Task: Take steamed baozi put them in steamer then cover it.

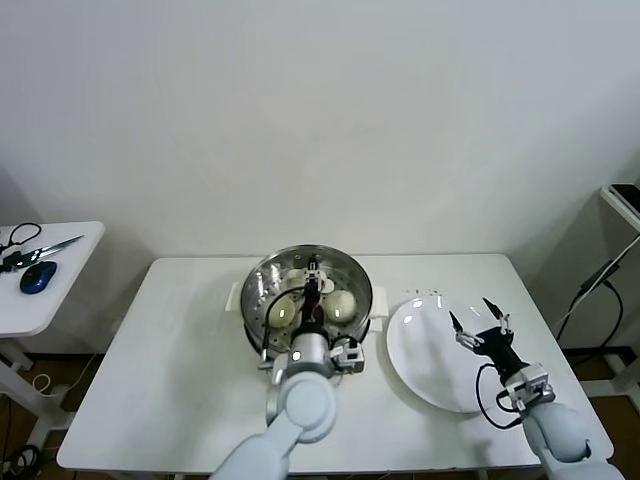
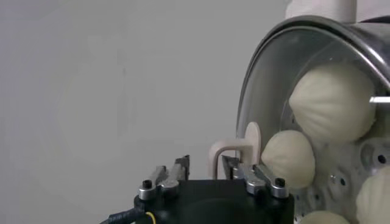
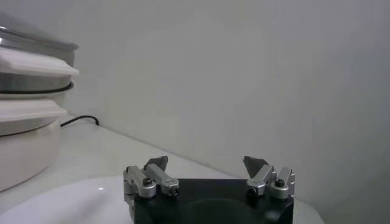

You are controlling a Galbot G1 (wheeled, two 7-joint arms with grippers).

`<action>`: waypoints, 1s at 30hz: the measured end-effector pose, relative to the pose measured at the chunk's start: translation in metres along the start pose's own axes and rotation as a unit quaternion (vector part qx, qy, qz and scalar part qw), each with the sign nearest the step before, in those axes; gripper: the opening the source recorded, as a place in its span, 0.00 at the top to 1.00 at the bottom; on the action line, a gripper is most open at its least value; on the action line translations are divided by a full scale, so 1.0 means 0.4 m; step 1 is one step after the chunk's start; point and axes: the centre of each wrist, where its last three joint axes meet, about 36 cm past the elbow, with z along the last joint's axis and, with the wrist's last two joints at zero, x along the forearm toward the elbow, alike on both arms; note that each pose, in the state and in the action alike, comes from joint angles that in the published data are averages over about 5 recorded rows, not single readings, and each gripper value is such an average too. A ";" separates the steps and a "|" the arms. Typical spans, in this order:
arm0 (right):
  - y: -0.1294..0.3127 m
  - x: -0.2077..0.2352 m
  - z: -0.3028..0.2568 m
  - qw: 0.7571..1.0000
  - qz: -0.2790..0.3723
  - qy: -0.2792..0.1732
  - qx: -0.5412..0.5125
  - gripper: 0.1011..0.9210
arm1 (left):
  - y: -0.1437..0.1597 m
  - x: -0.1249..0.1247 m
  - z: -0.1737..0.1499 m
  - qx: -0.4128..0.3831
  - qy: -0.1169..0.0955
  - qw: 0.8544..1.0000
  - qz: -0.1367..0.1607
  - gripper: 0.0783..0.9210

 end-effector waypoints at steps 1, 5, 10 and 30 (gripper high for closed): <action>0.000 0.000 -0.002 1.000 0.000 0.001 0.000 0.12 | 0.004 0.006 0.004 0.002 -0.002 1.000 0.000 0.53; 0.000 -0.002 -0.011 1.000 0.001 0.007 0.000 0.12 | 0.018 0.031 0.030 0.007 -0.004 1.000 -0.002 0.39; 0.003 -0.007 -0.019 1.000 0.001 0.013 -0.004 0.12 | 0.031 0.066 0.074 0.014 -0.002 1.000 -0.001 0.22; 0.015 0.033 -0.047 0.999 0.010 0.011 -0.040 0.12 | 0.034 0.213 0.337 0.194 0.068 0.978 -0.033 0.12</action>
